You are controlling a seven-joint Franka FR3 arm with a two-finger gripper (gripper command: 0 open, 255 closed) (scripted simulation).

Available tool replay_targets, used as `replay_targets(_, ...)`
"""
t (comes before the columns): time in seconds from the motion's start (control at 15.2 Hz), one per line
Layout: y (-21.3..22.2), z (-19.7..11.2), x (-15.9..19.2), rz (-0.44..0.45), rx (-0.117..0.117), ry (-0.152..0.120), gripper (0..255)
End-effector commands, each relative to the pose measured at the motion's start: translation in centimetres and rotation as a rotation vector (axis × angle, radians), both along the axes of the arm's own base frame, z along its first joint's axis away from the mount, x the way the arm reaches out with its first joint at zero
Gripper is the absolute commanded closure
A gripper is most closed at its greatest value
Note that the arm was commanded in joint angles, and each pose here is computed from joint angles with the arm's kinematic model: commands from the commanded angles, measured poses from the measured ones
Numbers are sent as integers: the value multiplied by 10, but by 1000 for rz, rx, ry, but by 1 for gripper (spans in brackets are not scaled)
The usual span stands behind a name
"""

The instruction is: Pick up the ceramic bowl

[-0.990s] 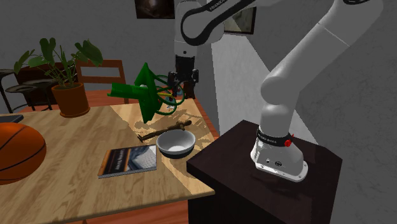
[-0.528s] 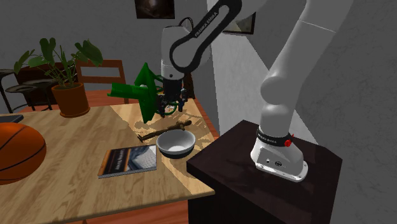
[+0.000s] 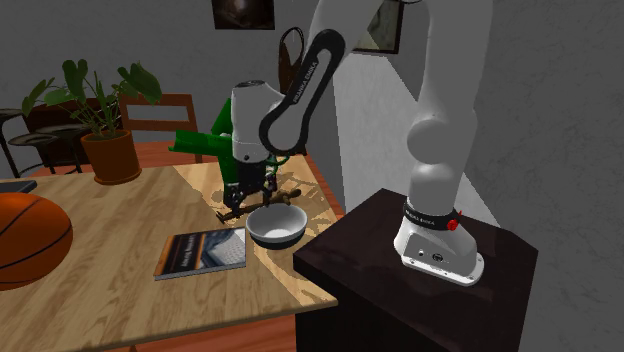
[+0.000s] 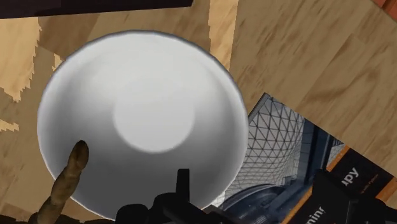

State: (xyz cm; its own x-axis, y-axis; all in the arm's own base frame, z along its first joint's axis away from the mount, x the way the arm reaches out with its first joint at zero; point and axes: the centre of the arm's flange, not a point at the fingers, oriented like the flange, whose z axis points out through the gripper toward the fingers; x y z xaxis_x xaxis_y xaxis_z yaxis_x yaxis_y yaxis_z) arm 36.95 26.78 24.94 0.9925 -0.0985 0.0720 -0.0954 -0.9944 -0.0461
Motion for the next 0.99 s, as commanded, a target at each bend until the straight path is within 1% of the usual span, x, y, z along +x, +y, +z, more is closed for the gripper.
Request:
replay_targets(0.0,8,-17,0,-1,1,-2,0)
replay_targets(0.4,8,-48,0,-1,1,-2,0)
replay_targets(0.59,8,-51,0,-1,1,-2,0)
replay_targets(0.66,9,-51,0,-1,1,-2,255)
replay_targets(0.92,9,-52,0,-1,1,-2,255)
